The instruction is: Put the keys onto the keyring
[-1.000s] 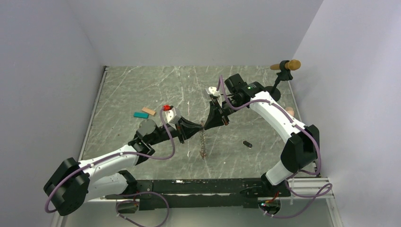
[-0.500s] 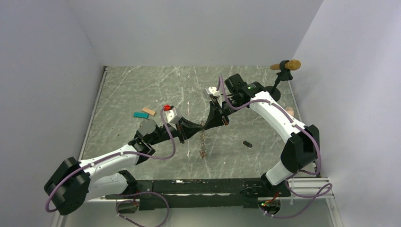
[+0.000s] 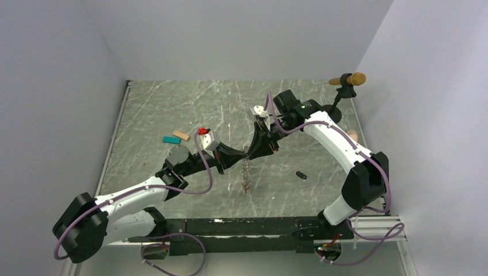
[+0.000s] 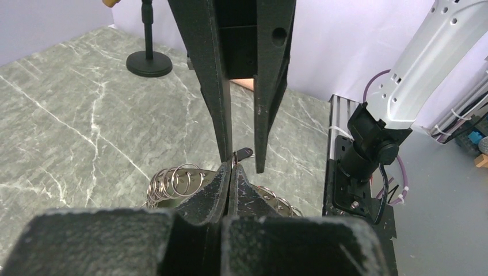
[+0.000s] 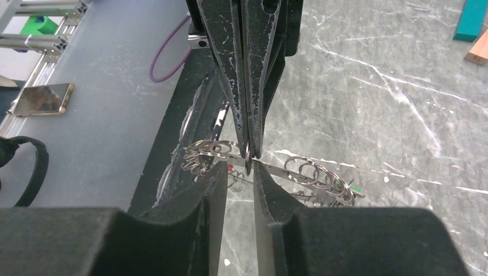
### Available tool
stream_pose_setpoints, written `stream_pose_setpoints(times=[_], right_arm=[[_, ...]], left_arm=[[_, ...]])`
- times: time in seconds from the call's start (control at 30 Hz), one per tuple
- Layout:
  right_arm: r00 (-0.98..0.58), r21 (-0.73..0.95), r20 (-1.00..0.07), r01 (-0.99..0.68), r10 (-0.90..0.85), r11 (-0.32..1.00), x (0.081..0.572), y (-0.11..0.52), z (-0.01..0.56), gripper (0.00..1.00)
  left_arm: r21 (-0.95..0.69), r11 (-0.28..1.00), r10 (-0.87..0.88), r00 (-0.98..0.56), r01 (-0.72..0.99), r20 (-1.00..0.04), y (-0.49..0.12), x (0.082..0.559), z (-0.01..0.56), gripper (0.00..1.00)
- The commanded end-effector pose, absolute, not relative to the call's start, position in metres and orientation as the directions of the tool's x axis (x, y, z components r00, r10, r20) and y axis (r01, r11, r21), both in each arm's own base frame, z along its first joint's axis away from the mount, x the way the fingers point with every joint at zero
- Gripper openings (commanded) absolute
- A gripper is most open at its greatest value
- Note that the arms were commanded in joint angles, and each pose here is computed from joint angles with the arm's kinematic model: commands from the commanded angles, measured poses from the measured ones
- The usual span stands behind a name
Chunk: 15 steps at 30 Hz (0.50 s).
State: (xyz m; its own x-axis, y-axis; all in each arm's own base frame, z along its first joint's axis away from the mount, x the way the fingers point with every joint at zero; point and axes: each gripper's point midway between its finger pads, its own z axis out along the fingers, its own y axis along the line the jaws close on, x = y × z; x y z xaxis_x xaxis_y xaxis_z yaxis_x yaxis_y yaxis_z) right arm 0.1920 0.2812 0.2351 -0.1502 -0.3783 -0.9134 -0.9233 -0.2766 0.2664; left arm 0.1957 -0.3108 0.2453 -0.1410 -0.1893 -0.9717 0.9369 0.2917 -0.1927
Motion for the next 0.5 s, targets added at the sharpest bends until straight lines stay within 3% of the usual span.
stream_pose_setpoints(times=[0.0, 0.27, 0.47], right_arm=[[-0.122, 0.234, -0.934, -0.919, -0.336, -0.316, 0.185, 0.282, 0.249, 0.33], [-0.061, 0.166, -0.940, -0.941, -0.336, -0.294, 0.186, 0.264, 0.260, 0.55], [0.042, 0.017, -0.952, -0.982, -0.302, -0.189, 0.199, 0.223, 0.268, 0.72]], left_arm=[[-0.131, 0.299, -0.255, -0.053, 0.945, -0.966, -0.305, 0.195, 0.274, 0.00], [-0.063, 0.281, -0.229, 0.003, 0.958, -0.973, -0.299, 0.188, 0.278, 0.00], [0.076, 0.236, -0.144, 0.112, 0.969, -0.983, -0.285, 0.181, 0.295, 0.00]])
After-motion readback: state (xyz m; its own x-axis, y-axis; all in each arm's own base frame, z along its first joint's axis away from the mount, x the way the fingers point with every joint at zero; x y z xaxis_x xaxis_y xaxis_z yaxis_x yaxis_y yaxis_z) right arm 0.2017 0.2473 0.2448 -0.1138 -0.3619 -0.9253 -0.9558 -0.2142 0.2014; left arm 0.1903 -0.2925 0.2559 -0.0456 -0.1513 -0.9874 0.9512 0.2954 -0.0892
